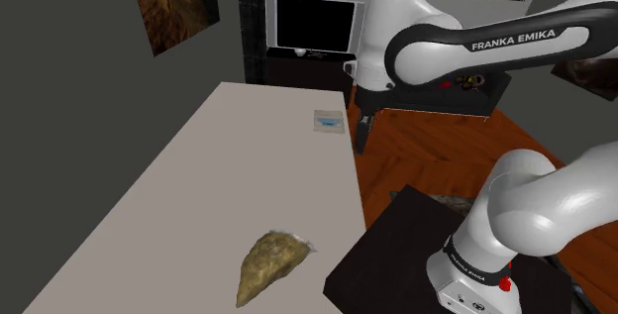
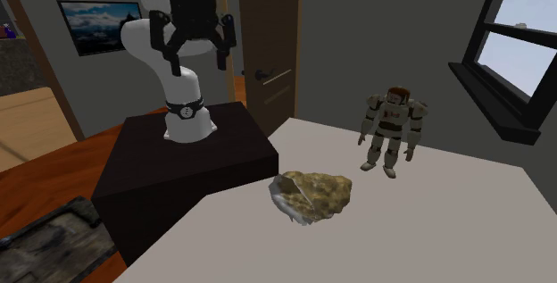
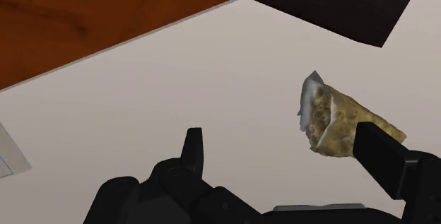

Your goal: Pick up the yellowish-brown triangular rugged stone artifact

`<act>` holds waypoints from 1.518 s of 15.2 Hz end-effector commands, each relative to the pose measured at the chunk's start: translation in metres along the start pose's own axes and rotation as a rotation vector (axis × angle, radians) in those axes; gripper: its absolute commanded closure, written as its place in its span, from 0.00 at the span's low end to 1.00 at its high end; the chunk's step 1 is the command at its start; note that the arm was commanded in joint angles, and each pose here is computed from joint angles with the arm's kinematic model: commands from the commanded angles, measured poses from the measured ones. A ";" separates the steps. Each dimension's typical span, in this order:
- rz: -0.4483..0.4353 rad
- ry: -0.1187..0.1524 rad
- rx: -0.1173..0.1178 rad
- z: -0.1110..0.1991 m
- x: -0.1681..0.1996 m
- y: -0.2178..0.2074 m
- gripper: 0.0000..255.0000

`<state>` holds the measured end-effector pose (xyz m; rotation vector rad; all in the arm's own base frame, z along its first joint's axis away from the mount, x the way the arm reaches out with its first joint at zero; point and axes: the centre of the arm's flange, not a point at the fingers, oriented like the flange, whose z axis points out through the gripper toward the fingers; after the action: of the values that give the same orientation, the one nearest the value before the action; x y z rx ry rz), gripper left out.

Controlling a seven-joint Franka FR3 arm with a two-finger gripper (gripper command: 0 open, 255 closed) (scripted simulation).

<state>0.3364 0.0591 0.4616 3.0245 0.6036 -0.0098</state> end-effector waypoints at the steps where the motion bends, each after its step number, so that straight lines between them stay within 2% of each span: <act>1: -0.038 0.002 0.004 0.021 0.011 -0.009 0.00; 23: -0.444 -0.002 0.050 0.263 0.083 -0.146 0.00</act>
<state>0.3586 0.2044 0.2010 2.8735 1.2446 -0.0467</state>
